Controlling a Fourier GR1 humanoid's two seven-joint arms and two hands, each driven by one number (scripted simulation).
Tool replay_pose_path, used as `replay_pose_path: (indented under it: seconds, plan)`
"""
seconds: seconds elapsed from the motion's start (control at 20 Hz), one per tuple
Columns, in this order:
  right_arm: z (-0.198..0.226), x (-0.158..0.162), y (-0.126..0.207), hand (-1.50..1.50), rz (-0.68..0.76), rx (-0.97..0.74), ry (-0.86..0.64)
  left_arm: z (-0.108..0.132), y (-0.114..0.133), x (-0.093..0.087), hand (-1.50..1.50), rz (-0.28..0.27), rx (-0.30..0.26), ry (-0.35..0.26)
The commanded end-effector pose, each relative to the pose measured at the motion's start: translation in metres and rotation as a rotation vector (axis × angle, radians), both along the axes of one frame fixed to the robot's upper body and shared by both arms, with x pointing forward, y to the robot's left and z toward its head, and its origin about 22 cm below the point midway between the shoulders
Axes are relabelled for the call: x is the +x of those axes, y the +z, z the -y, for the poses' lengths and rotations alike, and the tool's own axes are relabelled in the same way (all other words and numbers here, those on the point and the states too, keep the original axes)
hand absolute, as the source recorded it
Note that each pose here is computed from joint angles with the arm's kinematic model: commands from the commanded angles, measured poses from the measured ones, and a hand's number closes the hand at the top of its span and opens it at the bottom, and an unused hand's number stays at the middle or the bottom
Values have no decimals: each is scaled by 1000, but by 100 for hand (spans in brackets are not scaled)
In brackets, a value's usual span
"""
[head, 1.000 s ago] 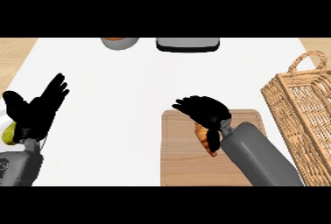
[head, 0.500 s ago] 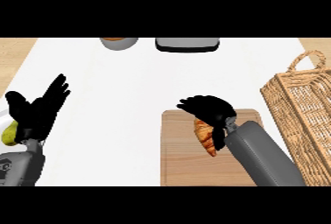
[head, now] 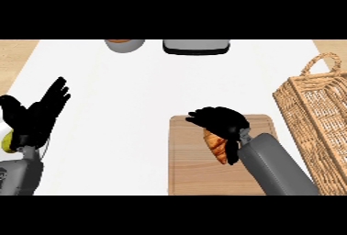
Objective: Pick the croissant from the cutting board and place it in the basket
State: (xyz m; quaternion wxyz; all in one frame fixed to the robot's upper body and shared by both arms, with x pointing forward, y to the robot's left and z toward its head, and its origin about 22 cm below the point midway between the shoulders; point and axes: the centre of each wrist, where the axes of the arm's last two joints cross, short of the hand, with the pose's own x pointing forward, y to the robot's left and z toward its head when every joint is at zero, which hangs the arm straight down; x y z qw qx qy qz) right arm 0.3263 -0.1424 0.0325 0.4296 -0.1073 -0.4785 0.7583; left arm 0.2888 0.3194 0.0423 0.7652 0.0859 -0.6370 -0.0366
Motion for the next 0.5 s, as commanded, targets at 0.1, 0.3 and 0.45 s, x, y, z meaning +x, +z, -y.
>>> replay_pose_path:
  seconds: [0.1,0.3,0.45]
  plan:
    - [-8,-1,-7,-150,46,-41,-16,5,-12,15,0,11,-1,14]
    - [-6,-19,-39,-150,52,-80,-9,20,0,7,0,0,11,-6]
    - [9,-13,-28,-150,58,-95,-14,7,-13,3,0,-4,-5,11]
